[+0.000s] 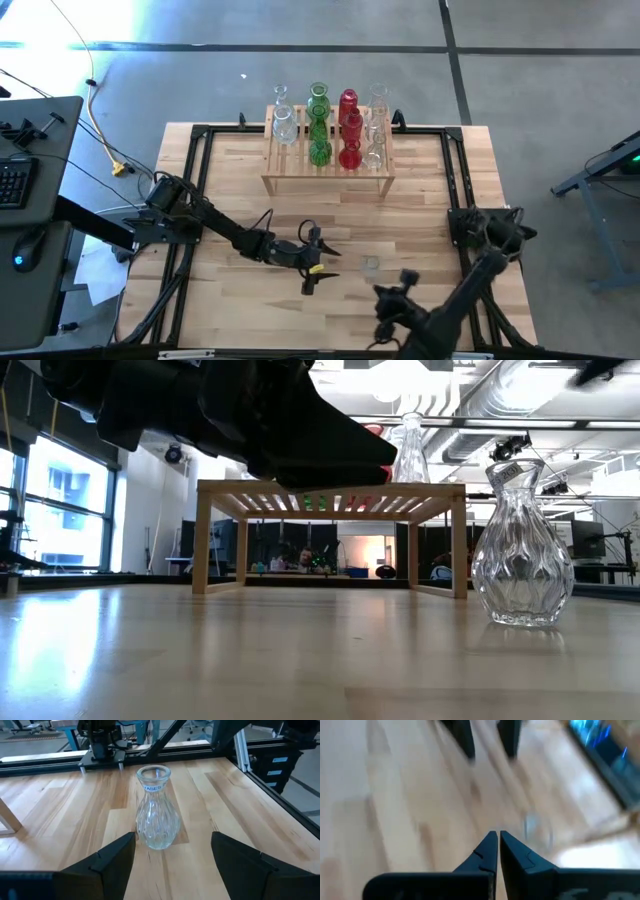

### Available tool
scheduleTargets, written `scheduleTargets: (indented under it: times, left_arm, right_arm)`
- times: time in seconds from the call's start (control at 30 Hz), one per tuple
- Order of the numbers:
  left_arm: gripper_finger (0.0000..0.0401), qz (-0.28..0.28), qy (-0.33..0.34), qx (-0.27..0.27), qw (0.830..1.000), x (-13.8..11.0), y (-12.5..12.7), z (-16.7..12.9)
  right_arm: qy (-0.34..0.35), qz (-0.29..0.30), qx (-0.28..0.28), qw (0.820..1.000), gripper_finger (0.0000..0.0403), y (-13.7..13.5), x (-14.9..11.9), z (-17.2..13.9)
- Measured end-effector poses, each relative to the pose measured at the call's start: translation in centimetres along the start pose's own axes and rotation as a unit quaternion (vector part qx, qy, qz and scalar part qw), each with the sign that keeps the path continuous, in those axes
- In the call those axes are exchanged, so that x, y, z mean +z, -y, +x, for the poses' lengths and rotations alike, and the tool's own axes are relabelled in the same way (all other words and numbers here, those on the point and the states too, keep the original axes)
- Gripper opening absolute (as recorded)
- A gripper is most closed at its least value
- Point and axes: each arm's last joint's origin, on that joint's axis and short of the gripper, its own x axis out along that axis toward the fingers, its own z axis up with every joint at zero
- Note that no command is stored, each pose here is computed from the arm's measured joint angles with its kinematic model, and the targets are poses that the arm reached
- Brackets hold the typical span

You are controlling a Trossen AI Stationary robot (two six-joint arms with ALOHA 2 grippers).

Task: Sort vases onto shelf
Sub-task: Put the transparent vase on the shelf aligned with the other transparent vases

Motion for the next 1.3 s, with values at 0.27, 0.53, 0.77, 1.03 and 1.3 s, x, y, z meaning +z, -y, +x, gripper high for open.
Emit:
scheduleTargets:
  times: [0.27, 0.53, 0.77, 1.03, 1.3]
  left_arm:
    - [0.0252, -0.005, 0.0, 0.006, 1.0, 0.0, -0.5, 0.1]
    - [0.0252, -0.008, 0.014, 0.008, 1.0, 0.9, -0.5, 0.6]
    - [0.0252, -0.007, -0.002, 0.024, 1.0, -0.3, -1.2, 3.1]
    - [0.0252, -0.016, 0.005, 0.014, 1.0, -0.8, -1.2, 5.4]
    - [0.0251, -0.014, 0.023, -0.002, 1.0, -0.5, -1.1, 5.5]
  right_arm:
    - [-0.088, 0.08, 0.0, 0.993, 0.0002, 0.1, -2.9, -1.8]
    - [-0.085, 0.077, -0.039, 0.993, 0.0002, 0.5, -4.6, 2.5]
    - [-0.089, 0.091, -0.083, 0.988, 0.0002, 1.7, -3.8, 6.2]
    - [-0.039, 0.077, -0.035, 0.996, 0.0002, 0.6, -2.4, 7.4]
    - [-0.025, 0.07, -0.023, 0.997, 0.0002, 0.2, -2.1, 7.7]
